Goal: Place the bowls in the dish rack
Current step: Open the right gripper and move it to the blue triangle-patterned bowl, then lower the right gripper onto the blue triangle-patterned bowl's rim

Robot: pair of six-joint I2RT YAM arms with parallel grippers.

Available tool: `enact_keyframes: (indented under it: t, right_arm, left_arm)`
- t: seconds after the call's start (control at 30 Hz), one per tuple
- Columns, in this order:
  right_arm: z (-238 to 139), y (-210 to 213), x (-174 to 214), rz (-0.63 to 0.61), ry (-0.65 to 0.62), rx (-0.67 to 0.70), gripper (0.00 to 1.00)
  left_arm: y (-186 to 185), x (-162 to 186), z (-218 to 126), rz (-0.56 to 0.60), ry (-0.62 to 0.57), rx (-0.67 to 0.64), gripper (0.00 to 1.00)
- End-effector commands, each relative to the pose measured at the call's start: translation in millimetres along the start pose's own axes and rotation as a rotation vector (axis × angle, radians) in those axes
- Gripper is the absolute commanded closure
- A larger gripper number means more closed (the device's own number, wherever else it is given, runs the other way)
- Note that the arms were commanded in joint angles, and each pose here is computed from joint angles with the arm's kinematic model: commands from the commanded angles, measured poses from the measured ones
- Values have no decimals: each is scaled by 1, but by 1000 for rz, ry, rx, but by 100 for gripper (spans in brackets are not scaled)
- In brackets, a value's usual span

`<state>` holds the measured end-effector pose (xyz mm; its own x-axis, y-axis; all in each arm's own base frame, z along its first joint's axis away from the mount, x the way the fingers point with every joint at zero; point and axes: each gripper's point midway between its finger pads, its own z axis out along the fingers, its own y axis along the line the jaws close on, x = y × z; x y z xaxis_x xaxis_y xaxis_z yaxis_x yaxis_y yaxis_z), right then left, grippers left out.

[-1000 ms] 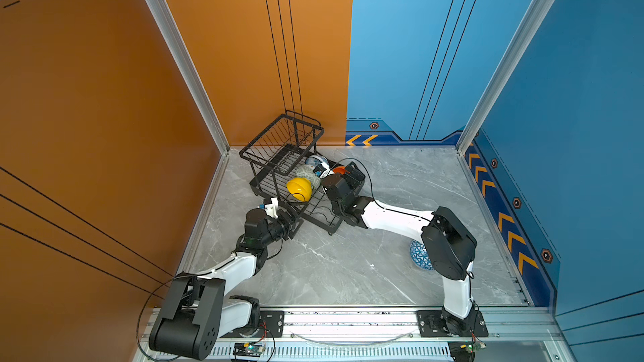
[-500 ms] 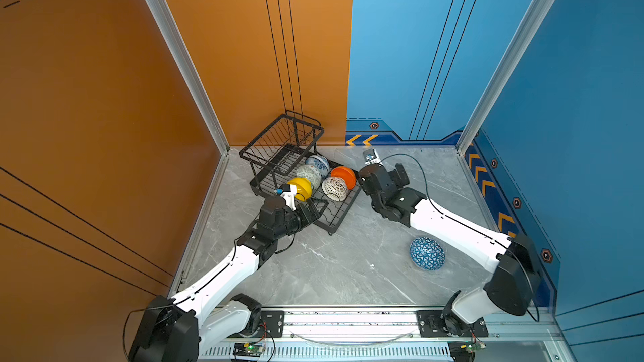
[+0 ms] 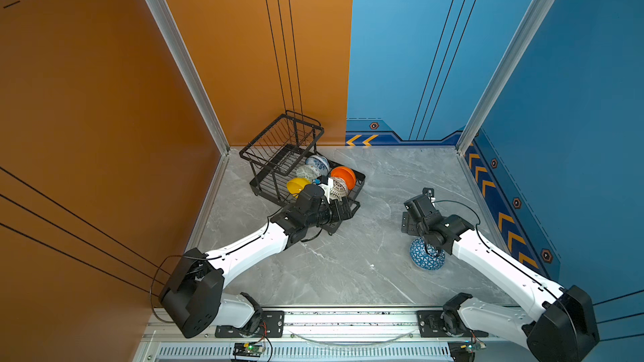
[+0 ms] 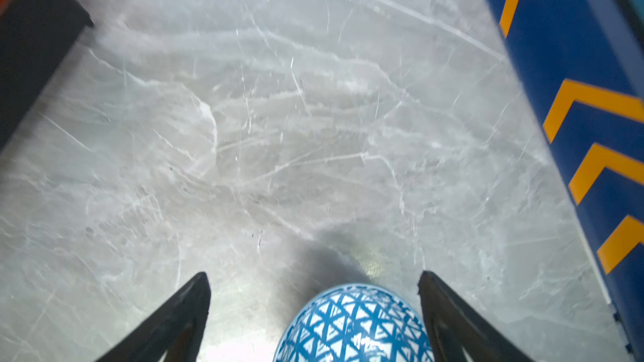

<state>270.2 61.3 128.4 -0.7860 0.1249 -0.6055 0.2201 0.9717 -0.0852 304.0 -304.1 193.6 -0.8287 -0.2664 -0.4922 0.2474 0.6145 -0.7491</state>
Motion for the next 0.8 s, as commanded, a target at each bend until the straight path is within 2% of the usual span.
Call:
enact_keyframes:
  t: [0.0,0.23,0.53,0.77]
  right_arm:
    - [5,-4,32,56,95,-8,10]
    - [24,9,61,59,175,-57,27]
    - [36,23,78,4,222,-58,51]
    - [41,28,86,-29,235,-45,63]
  left_arm:
    - [-9,1,6,43,6,-1,2]
    - [-7,6,10,38,19,-2,2]
    - [0,5,9,25,13,-9,2]
    - [3,4,6,19,8,-14,2]
